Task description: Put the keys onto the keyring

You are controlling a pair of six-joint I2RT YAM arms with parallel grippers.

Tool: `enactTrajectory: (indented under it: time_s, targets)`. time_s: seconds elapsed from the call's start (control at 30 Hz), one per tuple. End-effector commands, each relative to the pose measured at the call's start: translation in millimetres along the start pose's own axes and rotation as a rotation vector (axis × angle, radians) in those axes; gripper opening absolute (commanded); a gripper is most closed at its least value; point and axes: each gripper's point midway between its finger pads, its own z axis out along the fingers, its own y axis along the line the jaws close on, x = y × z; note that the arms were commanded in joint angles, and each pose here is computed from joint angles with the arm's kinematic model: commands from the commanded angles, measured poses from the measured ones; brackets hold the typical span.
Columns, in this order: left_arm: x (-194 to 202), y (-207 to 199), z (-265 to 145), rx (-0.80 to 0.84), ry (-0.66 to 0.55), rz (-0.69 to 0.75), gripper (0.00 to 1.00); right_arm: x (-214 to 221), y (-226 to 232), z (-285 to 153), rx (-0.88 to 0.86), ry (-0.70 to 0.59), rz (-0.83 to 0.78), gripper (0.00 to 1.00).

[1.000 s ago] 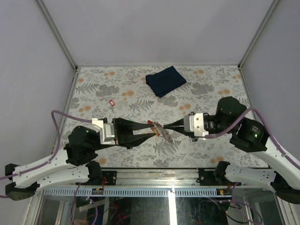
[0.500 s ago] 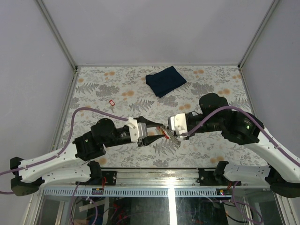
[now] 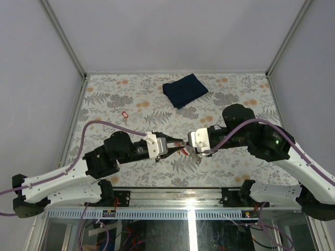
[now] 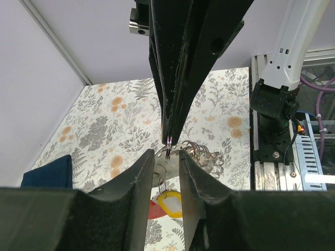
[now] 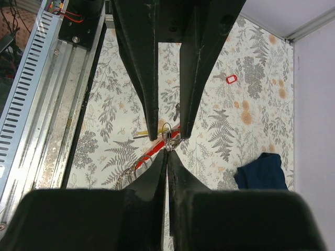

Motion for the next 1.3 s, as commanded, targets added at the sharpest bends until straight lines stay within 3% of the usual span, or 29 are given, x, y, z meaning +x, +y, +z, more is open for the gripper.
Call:
enactTrajectory:
  time_s: [0.0,0.43,0.73,0.87,1.0,1.13,1.27]
  targets:
    - [-22,2,0,0.007,-0.054,0.02,0.22,-22,-7,-5,0.024,-0.077,-0.056,0.0]
    - [-21,1,3,0.019,-0.048,0.02,0.19,-25,-3,-2,0.006,-0.092,-0.05,0.0]
    - [-22,0,4,0.023,-0.048,0.021,0.0,-28,-1,-1,-0.004,-0.105,-0.047,0.0]
    - [-21,-1,3,0.027,-0.042,0.004,0.0,-34,-3,-4,0.016,-0.136,-0.051,0.01]
    - [-29,1,-6,-0.004,-0.097,-0.02,0.0,-44,-7,-11,0.074,-0.199,-0.055,0.15]
    - [-48,6,-23,-0.058,-0.232,-0.052,0.0,-62,-14,-23,0.151,-0.305,-0.049,0.28]
    - [-58,7,-36,-0.093,-0.337,-0.101,0.0,-82,-19,-34,0.203,-0.417,-0.038,0.3]
